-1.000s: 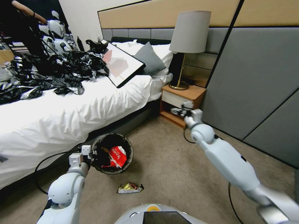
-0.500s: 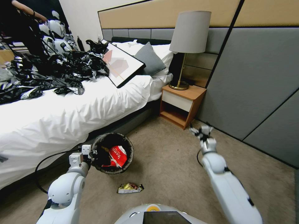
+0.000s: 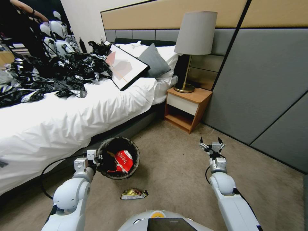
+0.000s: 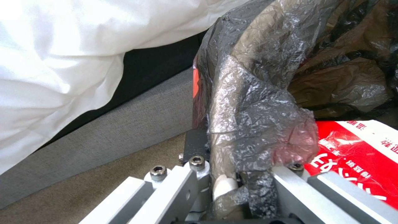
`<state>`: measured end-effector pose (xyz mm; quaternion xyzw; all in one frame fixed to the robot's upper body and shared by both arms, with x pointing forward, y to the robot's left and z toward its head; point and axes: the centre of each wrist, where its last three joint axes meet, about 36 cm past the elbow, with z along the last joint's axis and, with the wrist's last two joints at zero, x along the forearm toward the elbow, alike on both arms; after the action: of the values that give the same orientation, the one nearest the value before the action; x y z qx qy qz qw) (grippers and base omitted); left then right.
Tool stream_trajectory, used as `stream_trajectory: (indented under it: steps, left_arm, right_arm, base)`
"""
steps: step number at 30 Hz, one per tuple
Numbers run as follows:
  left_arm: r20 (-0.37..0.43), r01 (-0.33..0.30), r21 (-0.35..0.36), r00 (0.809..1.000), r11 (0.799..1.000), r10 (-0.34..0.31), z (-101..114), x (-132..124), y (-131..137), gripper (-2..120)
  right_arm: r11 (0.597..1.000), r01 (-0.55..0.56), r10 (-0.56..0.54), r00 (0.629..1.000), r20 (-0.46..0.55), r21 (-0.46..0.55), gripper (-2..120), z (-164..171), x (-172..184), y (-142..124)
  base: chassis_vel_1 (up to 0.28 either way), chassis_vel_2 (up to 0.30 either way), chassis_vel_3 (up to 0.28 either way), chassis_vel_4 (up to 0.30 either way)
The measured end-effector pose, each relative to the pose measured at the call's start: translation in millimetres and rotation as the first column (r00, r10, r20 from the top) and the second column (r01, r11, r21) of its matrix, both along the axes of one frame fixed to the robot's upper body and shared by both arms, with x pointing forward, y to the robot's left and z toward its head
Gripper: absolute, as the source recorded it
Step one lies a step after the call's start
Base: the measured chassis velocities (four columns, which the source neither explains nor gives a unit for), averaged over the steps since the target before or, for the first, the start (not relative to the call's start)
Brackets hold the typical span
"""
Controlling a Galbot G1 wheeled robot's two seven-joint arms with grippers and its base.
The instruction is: Pick up the trash bin, then pick up the garbage from the floor and place it into the trash bin.
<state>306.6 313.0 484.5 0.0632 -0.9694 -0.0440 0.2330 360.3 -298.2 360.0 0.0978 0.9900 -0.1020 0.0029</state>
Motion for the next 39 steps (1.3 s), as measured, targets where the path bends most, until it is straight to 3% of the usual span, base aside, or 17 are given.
stream_trajectory:
  steps: [39]
  left_arm:
    - [-0.008, -0.009, -0.011, 1.000, 1.000, 0.009, -3.9, 1.3, 3.1, 0]
  right_arm:
    - [0.999, -0.040, 0.040, 0.999, -0.025, -0.007, 100, -6.2, 5.2, 9.5]
  base:
    - [0.000, 0.000, 0.000, 0.000]
